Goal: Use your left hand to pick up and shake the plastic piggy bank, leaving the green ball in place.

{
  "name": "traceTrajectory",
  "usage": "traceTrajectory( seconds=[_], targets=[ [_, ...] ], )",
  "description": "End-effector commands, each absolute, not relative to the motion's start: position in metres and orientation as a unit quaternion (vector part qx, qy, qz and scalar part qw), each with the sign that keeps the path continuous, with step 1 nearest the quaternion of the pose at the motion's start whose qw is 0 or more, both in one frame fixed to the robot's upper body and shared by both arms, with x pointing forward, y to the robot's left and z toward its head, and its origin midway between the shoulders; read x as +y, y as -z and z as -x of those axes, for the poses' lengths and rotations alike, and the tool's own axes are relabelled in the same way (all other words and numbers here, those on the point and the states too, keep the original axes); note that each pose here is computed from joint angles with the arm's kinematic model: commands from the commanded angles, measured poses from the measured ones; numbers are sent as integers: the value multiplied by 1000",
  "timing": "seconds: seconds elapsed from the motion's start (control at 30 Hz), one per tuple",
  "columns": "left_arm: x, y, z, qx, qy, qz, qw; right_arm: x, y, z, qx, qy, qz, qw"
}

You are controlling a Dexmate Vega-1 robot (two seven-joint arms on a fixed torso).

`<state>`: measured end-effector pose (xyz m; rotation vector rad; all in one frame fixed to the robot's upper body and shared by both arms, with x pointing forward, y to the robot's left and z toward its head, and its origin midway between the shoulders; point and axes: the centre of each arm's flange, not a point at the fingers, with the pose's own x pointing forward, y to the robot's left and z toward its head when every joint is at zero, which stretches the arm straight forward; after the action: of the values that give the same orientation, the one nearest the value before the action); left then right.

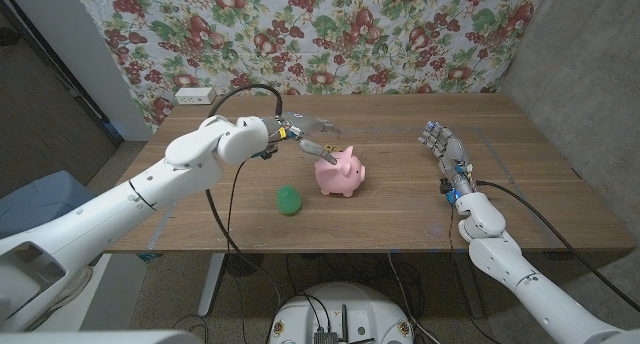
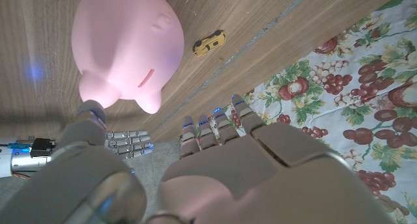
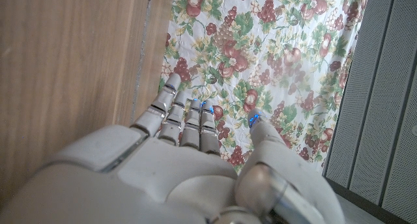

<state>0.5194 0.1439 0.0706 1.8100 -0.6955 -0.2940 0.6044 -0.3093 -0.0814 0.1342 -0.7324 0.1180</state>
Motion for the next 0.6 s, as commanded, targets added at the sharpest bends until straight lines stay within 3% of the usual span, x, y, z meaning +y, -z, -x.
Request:
traceTrajectory(
  seconds=[0.03, 0.6],
  targets=[
    [138, -63, -522, -273, 123, -779, 551, -312, 81, -603, -357, -57, -65, 930],
    [125, -57, -530, -257, 130, -785, 549, -321, 84, -605, -350, -55, -68, 933]
  ],
)
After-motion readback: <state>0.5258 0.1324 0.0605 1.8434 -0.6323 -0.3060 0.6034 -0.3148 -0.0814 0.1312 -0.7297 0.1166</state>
